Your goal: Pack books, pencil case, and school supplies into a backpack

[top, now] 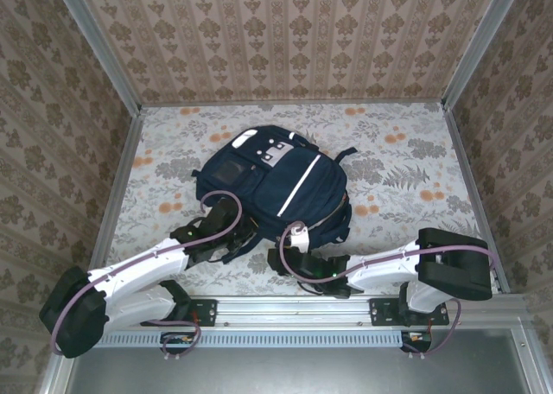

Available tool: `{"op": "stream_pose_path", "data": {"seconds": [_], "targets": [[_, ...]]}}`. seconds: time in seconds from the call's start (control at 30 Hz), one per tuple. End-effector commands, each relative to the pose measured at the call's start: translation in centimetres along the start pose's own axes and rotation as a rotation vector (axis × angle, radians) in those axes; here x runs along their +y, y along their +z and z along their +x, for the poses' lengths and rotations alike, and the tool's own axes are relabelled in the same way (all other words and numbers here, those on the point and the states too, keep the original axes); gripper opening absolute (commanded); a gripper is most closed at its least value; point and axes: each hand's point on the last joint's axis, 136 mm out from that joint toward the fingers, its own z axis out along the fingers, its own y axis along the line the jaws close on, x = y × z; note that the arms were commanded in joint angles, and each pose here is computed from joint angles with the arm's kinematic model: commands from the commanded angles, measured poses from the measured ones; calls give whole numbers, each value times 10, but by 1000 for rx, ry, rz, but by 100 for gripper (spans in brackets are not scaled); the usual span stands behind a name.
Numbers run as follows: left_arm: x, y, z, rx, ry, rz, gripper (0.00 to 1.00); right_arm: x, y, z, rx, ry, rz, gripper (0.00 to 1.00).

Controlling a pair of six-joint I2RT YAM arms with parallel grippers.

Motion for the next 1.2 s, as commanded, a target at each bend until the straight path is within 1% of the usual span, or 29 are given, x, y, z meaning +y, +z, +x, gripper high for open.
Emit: {"op": "stream_pose_path", "data": {"seconds": [0.0, 0.2, 0.5, 0.63, 0.7, 0.73, 0.8, 0.93, 1.07, 1.17], "targets": [[-18, -10, -4, -19, -25, 43, 0, -7, 3, -9, -68, -13, 14, 36], [-20, -10, -4, -17, -28, 47, 0, -10, 4, -18, -109, -63, 33, 34], [-22, -9, -2, -9, -30, 51, 0, -6, 12, -29, -134, -106, 38, 31], [-20, -9, -3, -12, -31, 47, 0, 1, 13, -35, -144, -137, 43, 16], [-19, -9, -3, -15, -36, 45, 0, 2, 12, -36, -138, -145, 55, 2], [-19, -9, -3, -17, -36, 45, 0, 2, 11, -37, -132, -149, 60, 0], [-18, -9, -5, -23, -38, 42, 0, 1, 7, -37, -115, -157, 78, 0], [-15, -10, -8, -34, -40, 34, 0, -11, -6, -39, -72, -159, 173, 0], [-10, -10, -12, -49, -50, 26, 0, -37, -26, -42, -1, -192, 351, 0], [-6, -10, -16, -65, -54, 16, 0, -49, -37, -41, 53, -245, 448, 0]]}}
